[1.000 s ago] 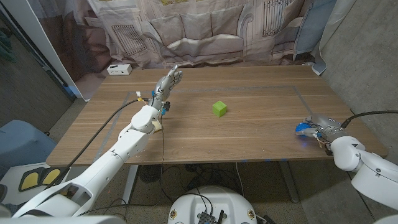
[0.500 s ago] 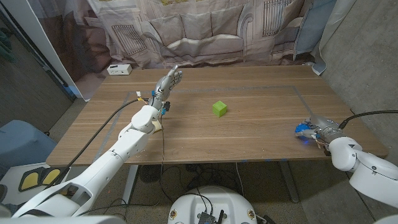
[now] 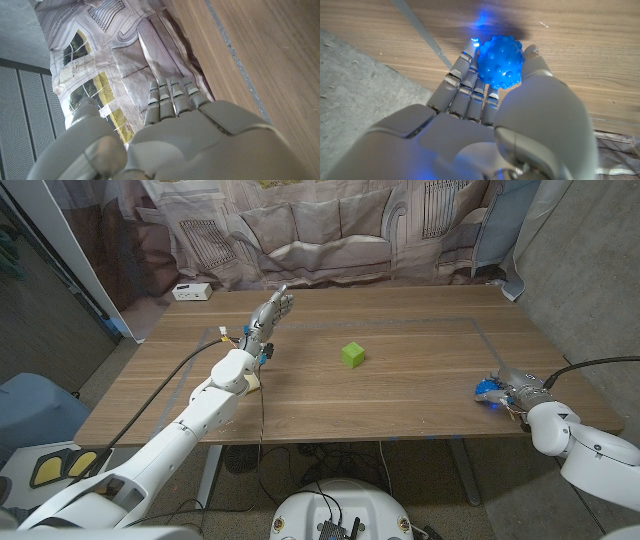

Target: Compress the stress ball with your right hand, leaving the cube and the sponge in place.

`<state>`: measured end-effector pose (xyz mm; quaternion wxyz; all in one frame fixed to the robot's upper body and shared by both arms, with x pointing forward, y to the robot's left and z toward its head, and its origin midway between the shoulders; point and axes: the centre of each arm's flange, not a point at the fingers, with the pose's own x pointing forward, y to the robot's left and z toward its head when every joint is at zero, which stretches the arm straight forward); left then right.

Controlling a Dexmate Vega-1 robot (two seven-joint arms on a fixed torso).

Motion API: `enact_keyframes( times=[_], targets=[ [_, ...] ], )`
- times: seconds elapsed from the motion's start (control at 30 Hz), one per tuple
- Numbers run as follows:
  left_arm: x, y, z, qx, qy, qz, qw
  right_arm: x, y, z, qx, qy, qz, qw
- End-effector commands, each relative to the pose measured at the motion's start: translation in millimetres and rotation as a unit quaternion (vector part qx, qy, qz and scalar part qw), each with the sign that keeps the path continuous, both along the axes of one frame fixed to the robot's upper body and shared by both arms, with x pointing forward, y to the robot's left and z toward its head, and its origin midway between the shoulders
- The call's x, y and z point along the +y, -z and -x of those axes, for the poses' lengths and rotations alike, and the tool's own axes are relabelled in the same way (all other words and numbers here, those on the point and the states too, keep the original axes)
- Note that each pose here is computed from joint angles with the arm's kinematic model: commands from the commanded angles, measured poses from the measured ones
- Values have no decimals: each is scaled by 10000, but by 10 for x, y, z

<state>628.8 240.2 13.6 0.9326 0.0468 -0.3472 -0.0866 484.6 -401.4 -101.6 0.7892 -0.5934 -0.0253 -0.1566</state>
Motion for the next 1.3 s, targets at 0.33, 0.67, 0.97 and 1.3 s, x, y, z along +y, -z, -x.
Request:
enact_keyframes(
  times=[0.33, 0.67, 0.97, 1.3],
  targets=[
    [-6, 79, -8, 68, -10, 75, 9999, -51, 26, 19, 112, 56, 131, 9998],
    [-17, 72, -22, 83, 11, 53, 10000, -46, 48, 26, 164, 69, 121, 9998],
    [-10, 69, -27, 89, 20, 55, 9999, -46, 48, 30, 273, -25, 98, 9996],
    [-3, 68, -36, 113, 26, 66, 9999, -29, 27, 51, 173, -80, 81, 9998]
  ],
)
